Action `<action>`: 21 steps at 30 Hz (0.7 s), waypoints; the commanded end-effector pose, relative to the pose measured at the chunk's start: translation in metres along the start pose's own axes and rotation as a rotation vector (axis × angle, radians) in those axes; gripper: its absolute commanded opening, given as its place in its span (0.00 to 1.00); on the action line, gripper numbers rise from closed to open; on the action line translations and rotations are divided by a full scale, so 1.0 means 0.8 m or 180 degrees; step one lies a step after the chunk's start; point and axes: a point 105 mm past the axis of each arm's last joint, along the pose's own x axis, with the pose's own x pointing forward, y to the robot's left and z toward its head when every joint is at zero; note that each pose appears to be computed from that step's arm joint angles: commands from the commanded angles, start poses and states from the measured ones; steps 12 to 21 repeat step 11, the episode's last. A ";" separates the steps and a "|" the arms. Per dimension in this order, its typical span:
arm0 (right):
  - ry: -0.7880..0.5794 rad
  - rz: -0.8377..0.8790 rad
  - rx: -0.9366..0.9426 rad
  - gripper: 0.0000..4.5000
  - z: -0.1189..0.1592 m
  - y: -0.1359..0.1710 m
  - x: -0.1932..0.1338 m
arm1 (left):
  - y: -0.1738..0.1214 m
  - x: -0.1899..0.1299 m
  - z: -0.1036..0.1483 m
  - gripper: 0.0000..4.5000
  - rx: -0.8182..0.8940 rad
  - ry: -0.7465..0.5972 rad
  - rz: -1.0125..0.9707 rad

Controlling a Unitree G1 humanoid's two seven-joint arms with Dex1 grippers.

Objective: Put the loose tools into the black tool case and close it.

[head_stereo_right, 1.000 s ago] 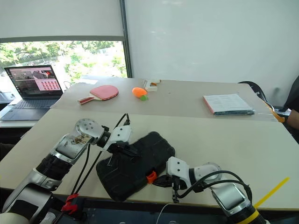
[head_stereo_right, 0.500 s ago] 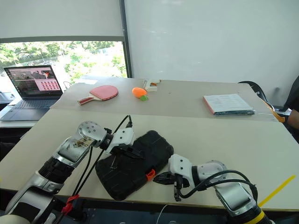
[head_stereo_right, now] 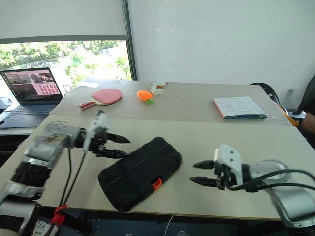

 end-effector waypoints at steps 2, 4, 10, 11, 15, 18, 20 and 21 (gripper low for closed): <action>-0.0174 -0.0180 0.0029 0.93 0.040 -0.018 -0.049 | -0.029 -0.072 0.012 1.00 -0.0047 -0.0145 0.0383; -0.0119 -0.0130 0.0037 0.98 0.042 -0.017 -0.057 | -0.038 -0.092 0.005 1.00 -0.0086 -0.0055 0.0497; -0.0133 -0.0042 0.0116 0.98 0.045 -0.021 -0.061 | -0.050 -0.118 0.000 1.00 -0.0178 -0.0007 0.0731; -0.0154 -0.0031 0.0127 0.98 0.045 -0.021 -0.058 | -0.050 -0.118 0.000 1.00 -0.0141 -0.0026 0.0759; -0.0154 -0.0031 0.0127 0.98 0.045 -0.021 -0.058 | -0.050 -0.118 0.000 1.00 -0.0141 -0.0026 0.0759; -0.0154 -0.0031 0.0127 0.98 0.045 -0.021 -0.058 | -0.050 -0.118 0.000 1.00 -0.0141 -0.0026 0.0759; -0.0154 -0.0031 0.0127 0.98 0.045 -0.021 -0.058 | -0.050 -0.118 0.000 1.00 -0.0141 -0.0026 0.0759; -0.0154 -0.0031 0.0127 0.98 0.045 -0.021 -0.058 | -0.050 -0.118 0.000 1.00 -0.0141 -0.0026 0.0759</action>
